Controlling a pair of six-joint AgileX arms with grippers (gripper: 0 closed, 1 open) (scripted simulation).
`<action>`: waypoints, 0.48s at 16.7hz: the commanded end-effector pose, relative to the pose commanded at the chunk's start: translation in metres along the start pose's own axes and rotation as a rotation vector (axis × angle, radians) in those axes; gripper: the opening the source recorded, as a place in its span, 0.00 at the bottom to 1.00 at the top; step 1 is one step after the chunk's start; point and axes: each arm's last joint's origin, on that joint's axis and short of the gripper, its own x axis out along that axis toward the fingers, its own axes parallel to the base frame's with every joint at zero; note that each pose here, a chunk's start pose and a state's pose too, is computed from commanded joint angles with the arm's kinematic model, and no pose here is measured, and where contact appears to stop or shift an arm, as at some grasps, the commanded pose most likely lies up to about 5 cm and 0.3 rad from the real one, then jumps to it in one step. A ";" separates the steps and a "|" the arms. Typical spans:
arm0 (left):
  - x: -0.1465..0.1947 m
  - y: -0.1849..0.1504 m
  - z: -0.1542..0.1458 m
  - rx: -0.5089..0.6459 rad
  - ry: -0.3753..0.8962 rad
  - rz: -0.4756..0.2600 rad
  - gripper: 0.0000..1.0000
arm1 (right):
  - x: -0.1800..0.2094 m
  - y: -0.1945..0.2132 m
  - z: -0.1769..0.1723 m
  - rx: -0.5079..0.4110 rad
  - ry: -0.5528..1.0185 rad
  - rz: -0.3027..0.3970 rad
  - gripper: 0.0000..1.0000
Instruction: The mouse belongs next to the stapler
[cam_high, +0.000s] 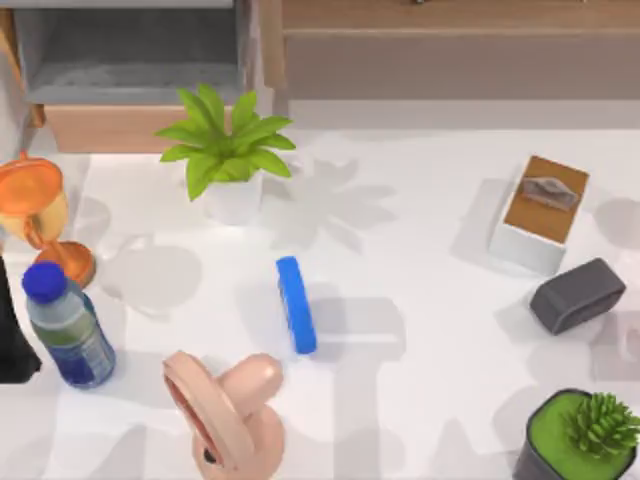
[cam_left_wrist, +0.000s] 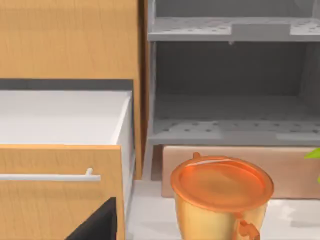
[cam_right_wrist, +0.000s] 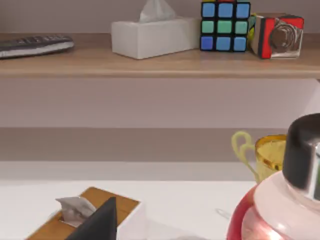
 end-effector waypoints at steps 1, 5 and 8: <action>0.000 0.000 0.000 0.000 0.000 0.000 1.00 | 0.000 0.000 0.000 0.000 0.000 0.000 1.00; 0.000 0.001 0.011 0.004 0.041 0.008 1.00 | 0.000 0.000 0.000 0.000 0.000 0.000 1.00; 0.005 0.004 0.041 0.012 0.139 0.026 1.00 | 0.000 0.000 0.000 0.000 0.000 0.000 1.00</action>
